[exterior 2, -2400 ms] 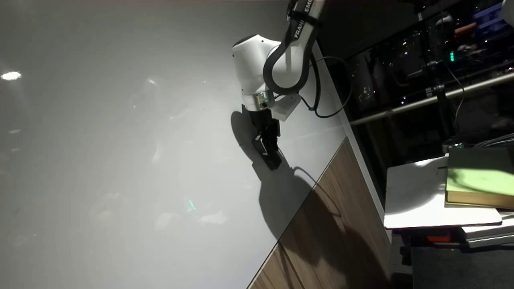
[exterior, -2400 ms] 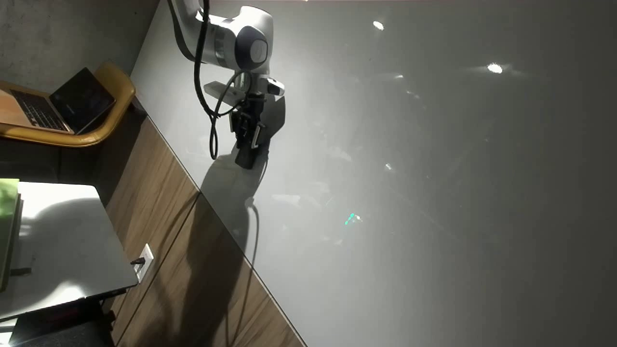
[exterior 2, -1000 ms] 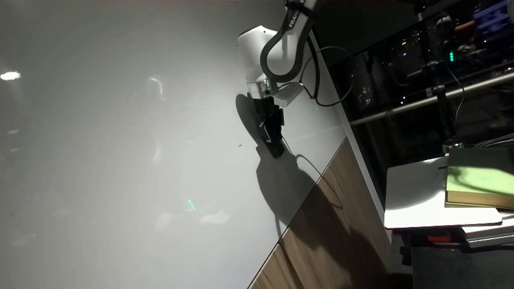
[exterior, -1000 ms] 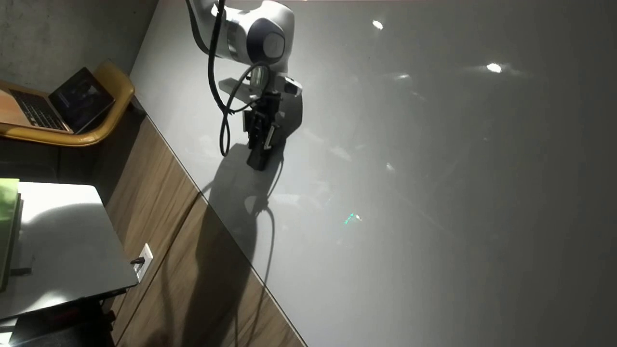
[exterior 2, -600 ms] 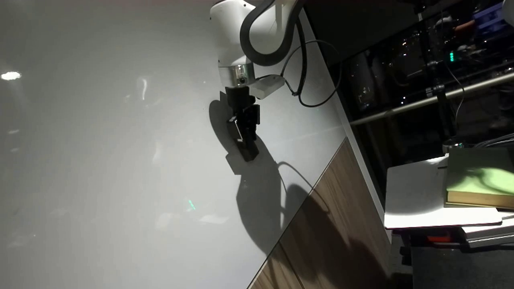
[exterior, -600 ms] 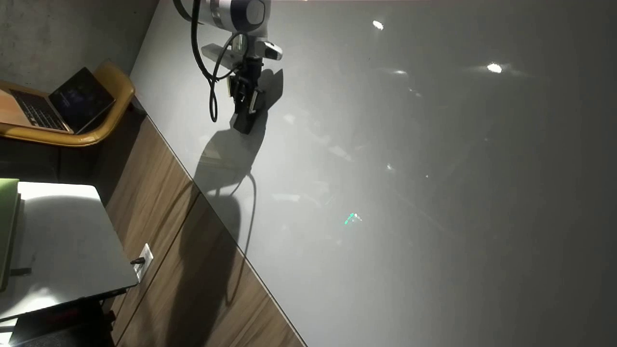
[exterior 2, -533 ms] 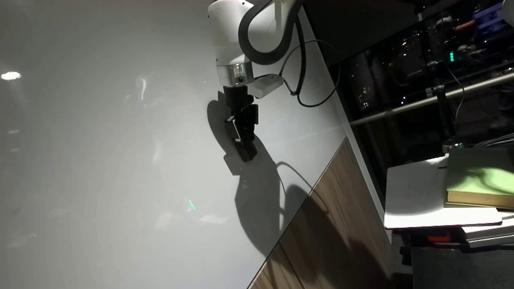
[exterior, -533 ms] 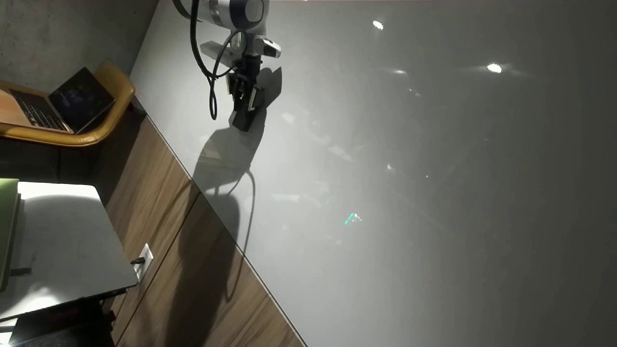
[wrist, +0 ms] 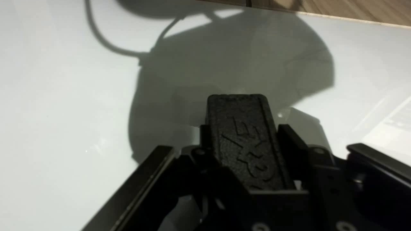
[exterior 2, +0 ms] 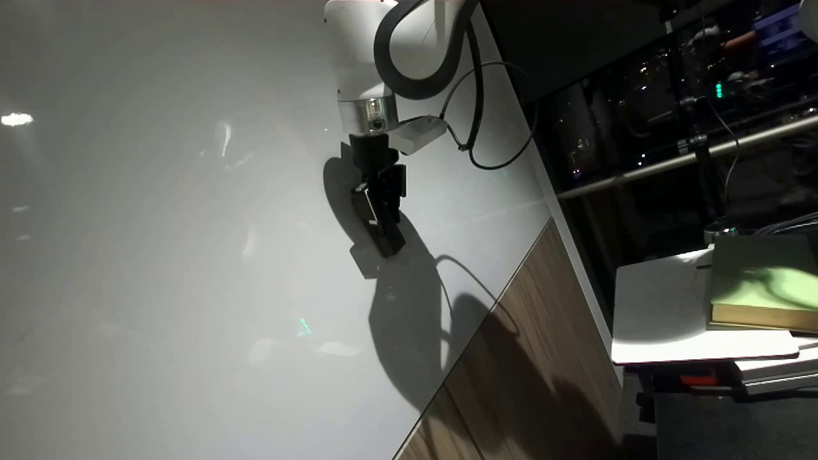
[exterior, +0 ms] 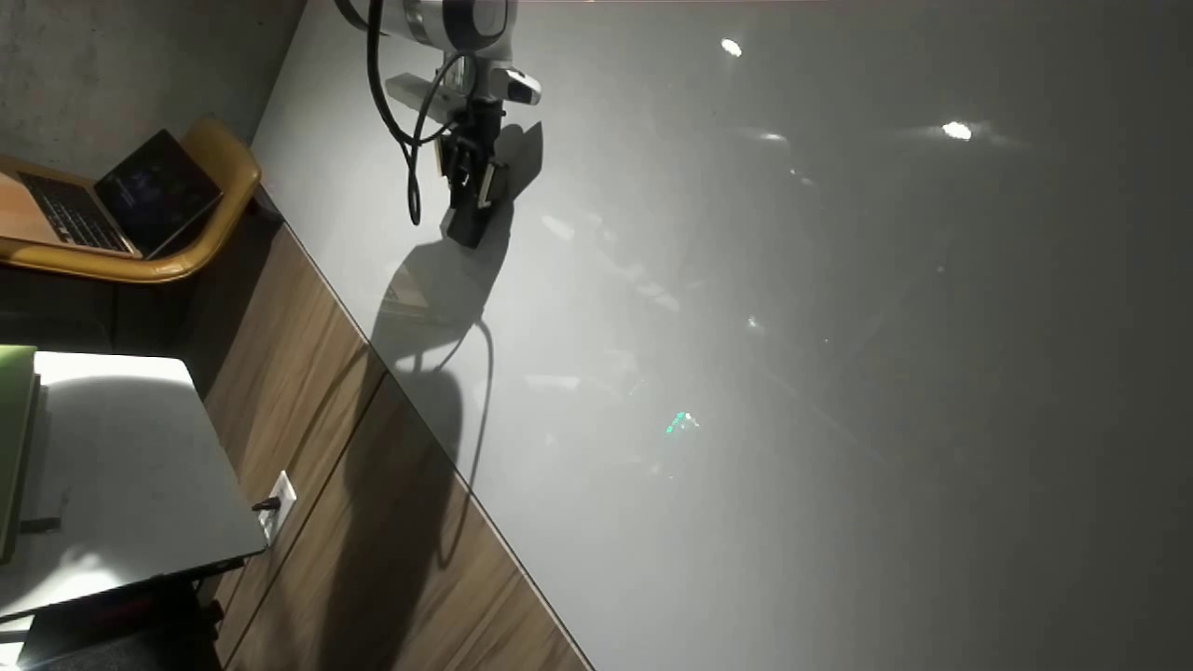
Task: Use the black eraser to wipe the whiteboard.
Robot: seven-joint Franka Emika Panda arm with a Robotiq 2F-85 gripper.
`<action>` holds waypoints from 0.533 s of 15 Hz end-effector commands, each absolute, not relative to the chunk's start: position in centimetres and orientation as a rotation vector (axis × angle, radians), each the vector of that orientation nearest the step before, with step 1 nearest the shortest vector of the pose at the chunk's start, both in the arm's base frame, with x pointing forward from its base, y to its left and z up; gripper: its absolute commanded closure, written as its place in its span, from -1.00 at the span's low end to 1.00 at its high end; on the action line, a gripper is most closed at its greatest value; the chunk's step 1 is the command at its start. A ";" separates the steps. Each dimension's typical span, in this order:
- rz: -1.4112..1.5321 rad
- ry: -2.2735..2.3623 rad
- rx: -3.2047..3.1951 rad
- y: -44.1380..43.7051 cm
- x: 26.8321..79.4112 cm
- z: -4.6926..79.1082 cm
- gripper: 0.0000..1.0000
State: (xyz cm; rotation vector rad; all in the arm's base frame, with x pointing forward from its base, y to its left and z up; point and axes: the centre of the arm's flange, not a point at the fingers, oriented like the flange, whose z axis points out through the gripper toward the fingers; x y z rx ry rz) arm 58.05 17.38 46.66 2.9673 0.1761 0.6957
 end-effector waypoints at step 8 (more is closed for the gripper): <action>0.713 0.140 2.890 12.4 63.1 49.2 0.43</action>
